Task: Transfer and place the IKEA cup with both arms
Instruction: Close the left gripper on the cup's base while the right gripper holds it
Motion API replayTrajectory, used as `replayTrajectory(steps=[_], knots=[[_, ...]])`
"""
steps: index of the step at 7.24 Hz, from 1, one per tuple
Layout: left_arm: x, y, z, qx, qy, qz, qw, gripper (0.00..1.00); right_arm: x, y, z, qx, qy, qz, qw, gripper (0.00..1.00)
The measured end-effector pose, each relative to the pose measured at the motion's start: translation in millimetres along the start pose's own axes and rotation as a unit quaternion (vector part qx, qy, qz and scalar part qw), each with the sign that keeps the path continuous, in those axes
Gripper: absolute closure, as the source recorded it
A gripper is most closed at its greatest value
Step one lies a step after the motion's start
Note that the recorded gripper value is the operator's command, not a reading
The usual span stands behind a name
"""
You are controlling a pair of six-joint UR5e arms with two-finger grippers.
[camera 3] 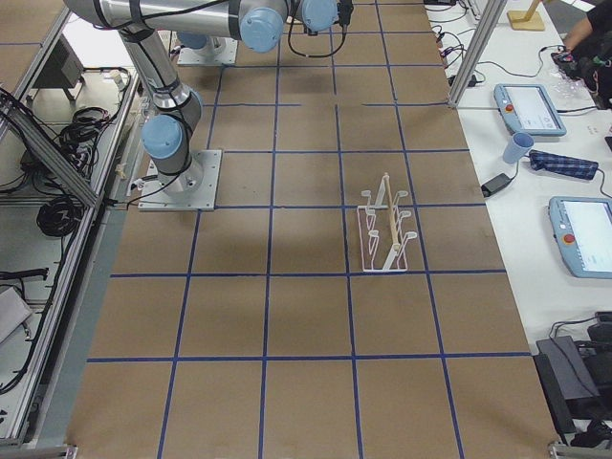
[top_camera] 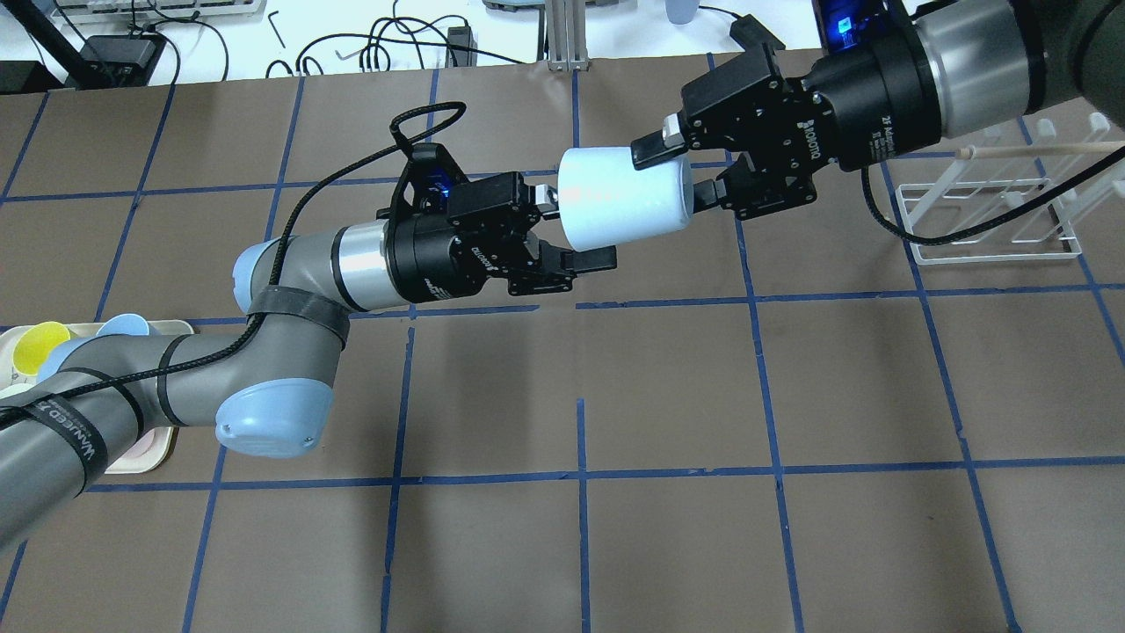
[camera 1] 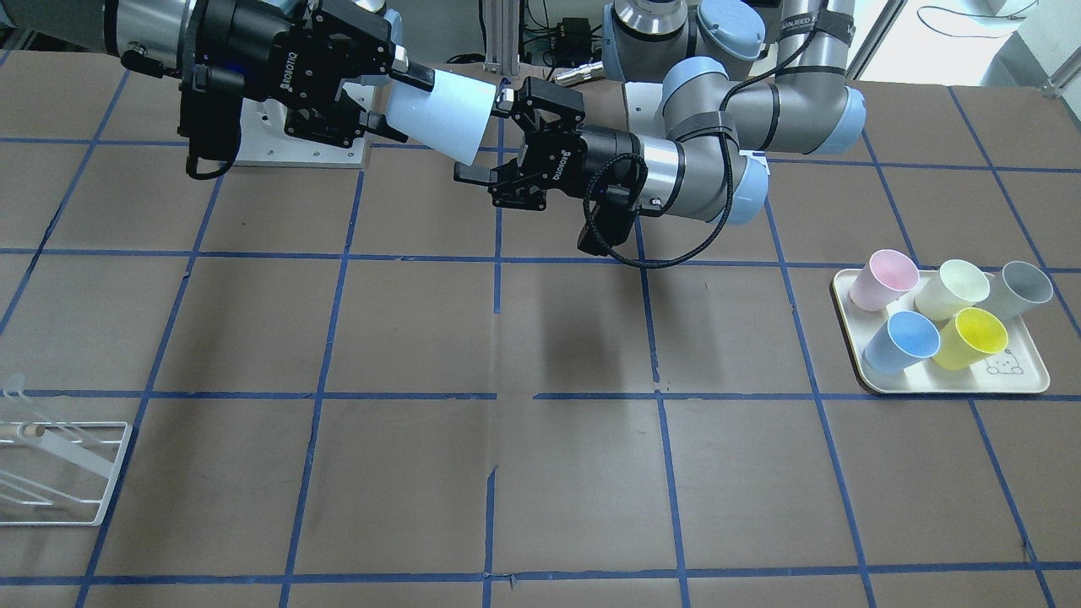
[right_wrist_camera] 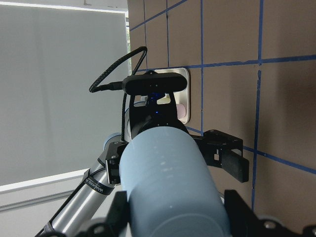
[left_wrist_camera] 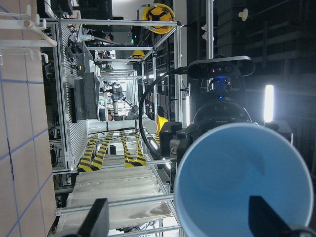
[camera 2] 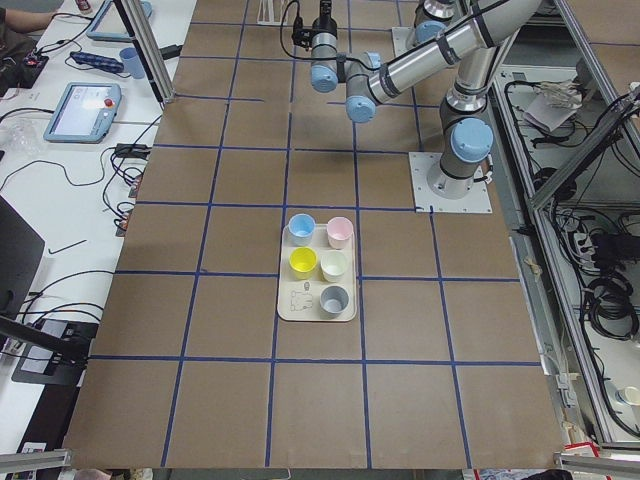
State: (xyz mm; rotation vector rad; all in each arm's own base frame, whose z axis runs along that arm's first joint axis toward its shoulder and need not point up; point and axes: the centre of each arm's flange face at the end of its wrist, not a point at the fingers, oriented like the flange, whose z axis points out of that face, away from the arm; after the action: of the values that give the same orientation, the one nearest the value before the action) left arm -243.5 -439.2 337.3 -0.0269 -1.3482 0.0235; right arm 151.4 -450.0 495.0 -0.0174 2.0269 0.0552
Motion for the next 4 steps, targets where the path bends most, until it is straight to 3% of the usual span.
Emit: replayTrajectory(steps=[2,4], knots=[[0.0,-4.5,0.1,0.000,0.001,0.002,1.0000,0.24,-2.3,2.5,6.7,-0.007,0.000,-0.003,1.0000,0.73],[2.7,-7.0,0.5,-0.001,0.000,0.007,1.0000,0.55,-3.0,3.2,9.0,-0.010,0.000,-0.004,0.9999,0.73]])
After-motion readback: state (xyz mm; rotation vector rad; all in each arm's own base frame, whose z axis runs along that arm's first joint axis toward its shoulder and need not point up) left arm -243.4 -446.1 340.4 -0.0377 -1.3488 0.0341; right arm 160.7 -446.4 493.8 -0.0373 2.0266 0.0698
